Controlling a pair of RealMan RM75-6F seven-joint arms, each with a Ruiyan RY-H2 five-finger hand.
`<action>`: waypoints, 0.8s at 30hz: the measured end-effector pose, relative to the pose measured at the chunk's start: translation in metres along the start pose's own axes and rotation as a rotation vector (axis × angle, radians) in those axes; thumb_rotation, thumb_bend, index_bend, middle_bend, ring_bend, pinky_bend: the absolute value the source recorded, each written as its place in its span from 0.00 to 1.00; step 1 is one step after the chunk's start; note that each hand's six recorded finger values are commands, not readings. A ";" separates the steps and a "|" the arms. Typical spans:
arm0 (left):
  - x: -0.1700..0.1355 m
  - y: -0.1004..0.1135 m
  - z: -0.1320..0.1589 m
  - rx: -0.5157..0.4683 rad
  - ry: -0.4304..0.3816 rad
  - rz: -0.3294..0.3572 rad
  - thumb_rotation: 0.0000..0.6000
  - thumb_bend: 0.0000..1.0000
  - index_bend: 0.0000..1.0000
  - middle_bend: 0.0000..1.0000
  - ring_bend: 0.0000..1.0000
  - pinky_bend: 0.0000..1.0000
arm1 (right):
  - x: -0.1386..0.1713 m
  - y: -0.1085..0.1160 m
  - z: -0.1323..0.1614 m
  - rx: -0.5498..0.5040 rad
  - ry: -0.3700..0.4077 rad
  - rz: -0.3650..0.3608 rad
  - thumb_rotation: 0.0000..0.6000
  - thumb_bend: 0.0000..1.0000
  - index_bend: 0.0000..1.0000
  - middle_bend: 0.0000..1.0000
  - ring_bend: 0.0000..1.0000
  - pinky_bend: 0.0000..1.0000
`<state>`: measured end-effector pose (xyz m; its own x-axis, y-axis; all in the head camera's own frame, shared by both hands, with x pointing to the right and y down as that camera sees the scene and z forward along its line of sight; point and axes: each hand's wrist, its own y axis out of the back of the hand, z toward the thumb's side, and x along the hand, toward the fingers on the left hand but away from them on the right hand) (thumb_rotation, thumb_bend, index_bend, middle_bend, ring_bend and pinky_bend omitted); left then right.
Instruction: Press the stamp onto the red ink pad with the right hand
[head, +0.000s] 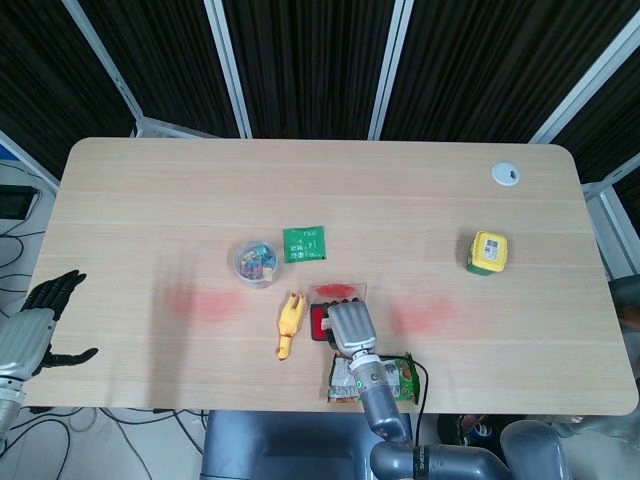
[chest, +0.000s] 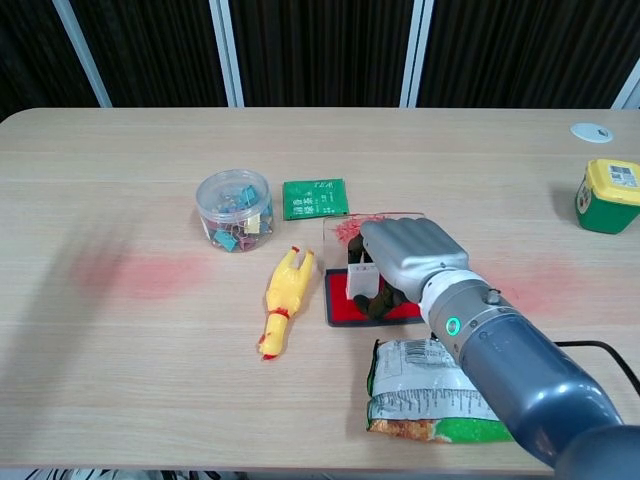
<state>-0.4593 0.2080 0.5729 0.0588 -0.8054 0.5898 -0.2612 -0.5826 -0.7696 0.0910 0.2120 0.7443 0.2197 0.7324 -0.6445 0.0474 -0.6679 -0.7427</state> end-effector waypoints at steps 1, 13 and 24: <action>0.000 0.000 0.000 0.000 0.000 0.000 1.00 0.00 0.00 0.00 0.00 0.00 | 0.000 0.001 0.000 0.000 0.001 -0.002 1.00 0.56 0.76 0.63 0.50 0.46; 0.000 0.001 0.000 -0.003 -0.003 0.002 1.00 0.00 0.00 0.00 0.00 0.00 | -0.001 0.019 0.007 -0.012 0.013 -0.047 1.00 0.56 0.76 0.63 0.50 0.46; 0.000 0.001 0.001 -0.007 -0.004 0.001 1.00 0.00 0.00 0.00 0.00 0.00 | -0.003 0.016 0.005 -0.006 0.001 -0.036 1.00 0.56 0.76 0.63 0.50 0.46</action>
<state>-0.4587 0.2075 0.5724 0.0624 -0.8064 0.5881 -0.2683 -0.5811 -0.7683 0.0865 0.2000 0.7339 0.2191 0.7558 -0.6171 0.0615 -0.6419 -0.7643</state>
